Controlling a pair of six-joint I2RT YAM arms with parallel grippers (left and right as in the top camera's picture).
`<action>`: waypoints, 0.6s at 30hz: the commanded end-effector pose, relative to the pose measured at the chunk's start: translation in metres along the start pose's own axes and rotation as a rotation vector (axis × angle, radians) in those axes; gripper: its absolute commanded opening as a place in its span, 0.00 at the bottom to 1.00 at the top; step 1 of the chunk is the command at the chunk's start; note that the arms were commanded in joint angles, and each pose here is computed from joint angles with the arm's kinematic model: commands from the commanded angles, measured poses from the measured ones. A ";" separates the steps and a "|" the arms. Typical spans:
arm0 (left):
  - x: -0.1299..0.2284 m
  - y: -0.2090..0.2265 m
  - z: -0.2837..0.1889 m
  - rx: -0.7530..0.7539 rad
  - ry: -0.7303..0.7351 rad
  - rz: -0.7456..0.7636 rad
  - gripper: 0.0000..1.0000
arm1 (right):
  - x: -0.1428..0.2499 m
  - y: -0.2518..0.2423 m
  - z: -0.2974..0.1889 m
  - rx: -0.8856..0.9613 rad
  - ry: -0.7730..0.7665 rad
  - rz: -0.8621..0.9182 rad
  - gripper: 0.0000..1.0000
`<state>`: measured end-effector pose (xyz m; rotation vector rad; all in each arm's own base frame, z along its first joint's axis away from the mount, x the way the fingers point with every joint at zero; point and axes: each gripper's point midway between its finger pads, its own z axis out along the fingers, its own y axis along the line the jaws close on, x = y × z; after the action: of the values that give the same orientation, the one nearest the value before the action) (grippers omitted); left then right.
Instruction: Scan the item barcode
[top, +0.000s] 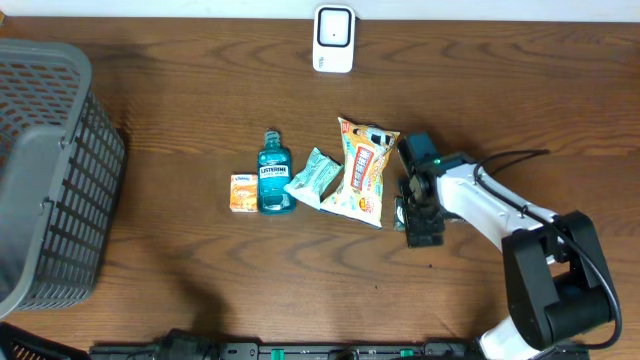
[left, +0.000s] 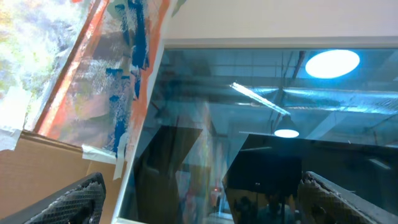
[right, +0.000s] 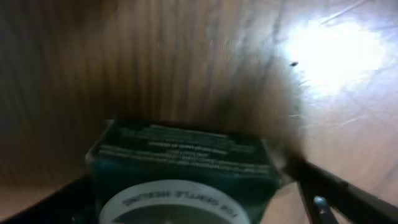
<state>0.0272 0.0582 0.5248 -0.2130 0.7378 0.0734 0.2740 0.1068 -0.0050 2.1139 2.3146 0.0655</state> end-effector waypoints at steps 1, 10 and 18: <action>-0.002 0.002 -0.002 -0.011 -0.008 0.017 0.98 | -0.006 -0.011 0.015 0.008 -0.024 -0.165 0.75; -0.001 0.002 -0.002 -0.010 -0.005 0.018 0.98 | -0.001 -0.012 0.014 0.003 0.084 -0.680 0.43; -0.001 0.002 -0.002 -0.010 -0.002 0.019 0.98 | 0.019 -0.001 0.000 -0.092 0.264 -0.905 0.33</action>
<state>0.0278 0.0581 0.5243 -0.2122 0.7411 0.0741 0.2737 0.1183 0.0015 1.1188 2.9757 0.3285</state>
